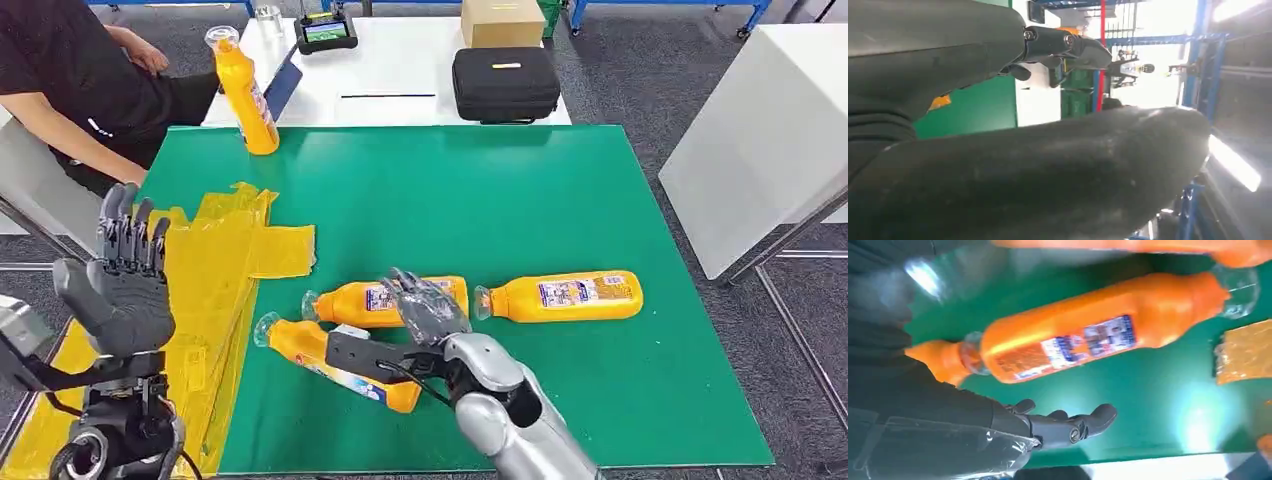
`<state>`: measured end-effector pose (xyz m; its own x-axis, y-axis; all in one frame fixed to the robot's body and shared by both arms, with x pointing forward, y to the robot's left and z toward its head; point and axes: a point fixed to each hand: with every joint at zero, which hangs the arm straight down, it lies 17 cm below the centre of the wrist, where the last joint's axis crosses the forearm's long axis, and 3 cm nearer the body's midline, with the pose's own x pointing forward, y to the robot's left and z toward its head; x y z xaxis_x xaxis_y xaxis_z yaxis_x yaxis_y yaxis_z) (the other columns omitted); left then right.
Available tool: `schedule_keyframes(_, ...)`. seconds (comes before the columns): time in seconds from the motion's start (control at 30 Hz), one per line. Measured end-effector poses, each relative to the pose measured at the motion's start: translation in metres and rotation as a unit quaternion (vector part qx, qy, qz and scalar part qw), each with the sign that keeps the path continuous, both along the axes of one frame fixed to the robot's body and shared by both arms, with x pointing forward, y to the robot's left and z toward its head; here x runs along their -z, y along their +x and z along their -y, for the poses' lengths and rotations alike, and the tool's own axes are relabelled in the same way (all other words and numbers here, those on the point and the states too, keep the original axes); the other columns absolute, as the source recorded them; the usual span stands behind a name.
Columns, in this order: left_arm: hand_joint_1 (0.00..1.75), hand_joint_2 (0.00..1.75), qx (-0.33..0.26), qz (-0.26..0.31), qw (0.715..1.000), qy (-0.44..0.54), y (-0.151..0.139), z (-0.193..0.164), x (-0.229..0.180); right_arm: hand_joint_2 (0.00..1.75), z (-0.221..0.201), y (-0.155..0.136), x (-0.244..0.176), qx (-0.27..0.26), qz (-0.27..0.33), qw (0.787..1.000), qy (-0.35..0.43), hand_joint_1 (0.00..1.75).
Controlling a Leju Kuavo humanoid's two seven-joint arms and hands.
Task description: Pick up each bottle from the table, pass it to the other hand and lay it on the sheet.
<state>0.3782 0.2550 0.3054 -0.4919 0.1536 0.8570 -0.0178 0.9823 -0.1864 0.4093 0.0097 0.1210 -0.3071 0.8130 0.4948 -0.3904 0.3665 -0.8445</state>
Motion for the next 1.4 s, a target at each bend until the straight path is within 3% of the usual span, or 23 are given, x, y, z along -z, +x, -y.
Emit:
schedule_keyframes(0.57,0.0,0.0,-0.004,0.002,1.0,-0.002,0.0,0.0,0.0,1.75,-0.038,-0.005,0.01,-0.047,-0.013,0.998,-0.046,0.0)
schedule_keyframes(1.2,0.0,0.0,0.007,-0.002,1.0,-0.004,-0.003,0.002,0.007,1.75,-0.06,-0.043,0.023,-0.113,-0.029,0.989,-0.094,0.0)
schedule_keyframes(1.4,0.0,0.0,0.005,-0.005,1.0,-0.001,-0.005,0.0,0.011,1.75,-0.056,-0.046,0.031,-0.111,-0.032,0.986,-0.117,0.0)
